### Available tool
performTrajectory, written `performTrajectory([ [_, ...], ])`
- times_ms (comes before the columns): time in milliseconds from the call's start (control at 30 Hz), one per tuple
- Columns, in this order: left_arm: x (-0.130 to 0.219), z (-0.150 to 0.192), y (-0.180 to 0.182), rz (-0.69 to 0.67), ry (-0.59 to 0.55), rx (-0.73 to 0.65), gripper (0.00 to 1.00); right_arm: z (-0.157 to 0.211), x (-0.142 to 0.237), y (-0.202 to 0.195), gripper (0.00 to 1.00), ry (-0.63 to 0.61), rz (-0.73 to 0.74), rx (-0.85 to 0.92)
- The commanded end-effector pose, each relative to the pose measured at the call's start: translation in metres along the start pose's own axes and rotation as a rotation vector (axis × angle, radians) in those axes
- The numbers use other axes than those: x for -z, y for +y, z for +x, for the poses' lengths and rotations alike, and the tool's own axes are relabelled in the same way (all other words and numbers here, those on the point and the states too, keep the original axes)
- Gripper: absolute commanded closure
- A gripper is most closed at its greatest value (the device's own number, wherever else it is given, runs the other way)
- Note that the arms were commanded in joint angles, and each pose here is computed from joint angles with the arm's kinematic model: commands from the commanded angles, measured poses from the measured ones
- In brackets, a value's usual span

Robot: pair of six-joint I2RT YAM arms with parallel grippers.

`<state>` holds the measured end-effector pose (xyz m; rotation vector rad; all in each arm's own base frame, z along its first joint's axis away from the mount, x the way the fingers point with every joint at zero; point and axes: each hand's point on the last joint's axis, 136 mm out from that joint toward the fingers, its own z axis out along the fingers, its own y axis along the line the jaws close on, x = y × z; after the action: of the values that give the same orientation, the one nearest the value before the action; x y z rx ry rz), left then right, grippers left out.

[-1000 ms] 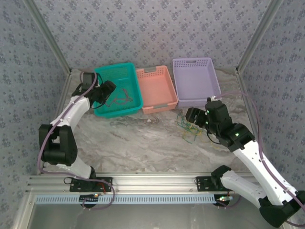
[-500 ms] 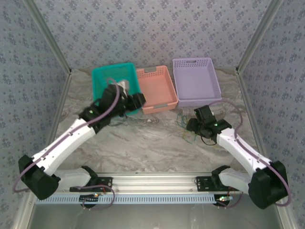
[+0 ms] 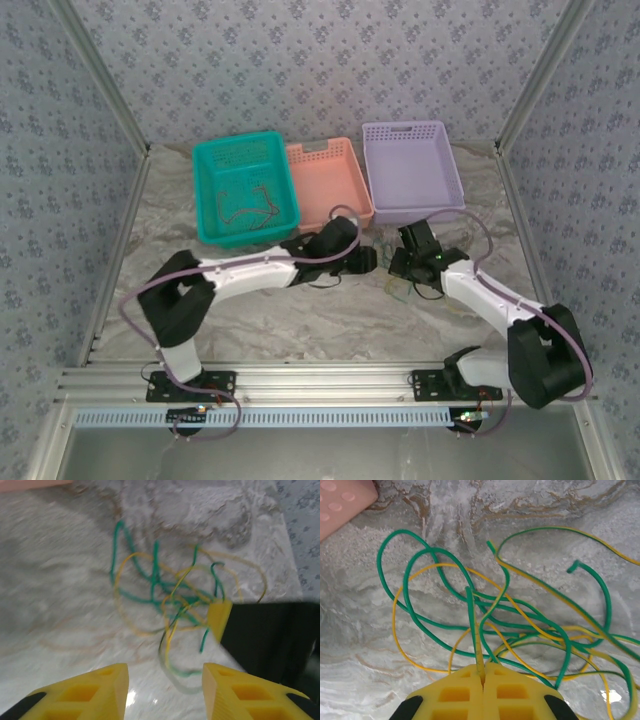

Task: Untangle the cables

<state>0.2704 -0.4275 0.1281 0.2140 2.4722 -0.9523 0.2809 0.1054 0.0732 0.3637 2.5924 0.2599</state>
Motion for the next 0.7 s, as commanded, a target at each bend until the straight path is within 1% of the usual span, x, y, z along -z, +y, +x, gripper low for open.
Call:
performTrajectory([
  [0,-0.019,-0.021,-0.026,0.073,-0.032,-0.057,0.63,0.005,0.01,-0.007,1.0,-0.023,-0.02,0.018],
  [33,-0.027,-0.021,-0.027,0.072,-0.021,-0.064,0.64,0.008,0.012,-0.007,1.0,-0.022,-0.04,0.053],
  [100,-0.044,-0.018,-0.021,0.043,0.01,-0.068,0.64,0.012,0.016,-0.007,1.0,-0.025,-0.073,0.06],
  [167,-0.058,-0.014,-0.015,0.023,0.034,-0.068,0.63,0.015,0.02,-0.009,1.0,-0.022,-0.094,0.061],
  [267,-0.071,-0.008,-0.013,0.026,0.061,-0.07,0.6,0.018,0.022,-0.01,1.0,-0.014,-0.119,0.055],
  [367,-0.084,-0.003,-0.01,0.02,0.091,-0.065,0.61,0.019,0.022,-0.01,1.0,-0.008,-0.119,0.048],
  [500,-0.087,0.005,0.007,-0.058,0.1,-0.055,0.65,0.019,0.021,-0.013,1.0,-0.002,-0.107,0.039],
  [667,-0.088,0.012,0.013,-0.061,0.103,-0.045,0.67,0.021,0.018,-0.014,1.0,0.001,-0.11,0.032],
])
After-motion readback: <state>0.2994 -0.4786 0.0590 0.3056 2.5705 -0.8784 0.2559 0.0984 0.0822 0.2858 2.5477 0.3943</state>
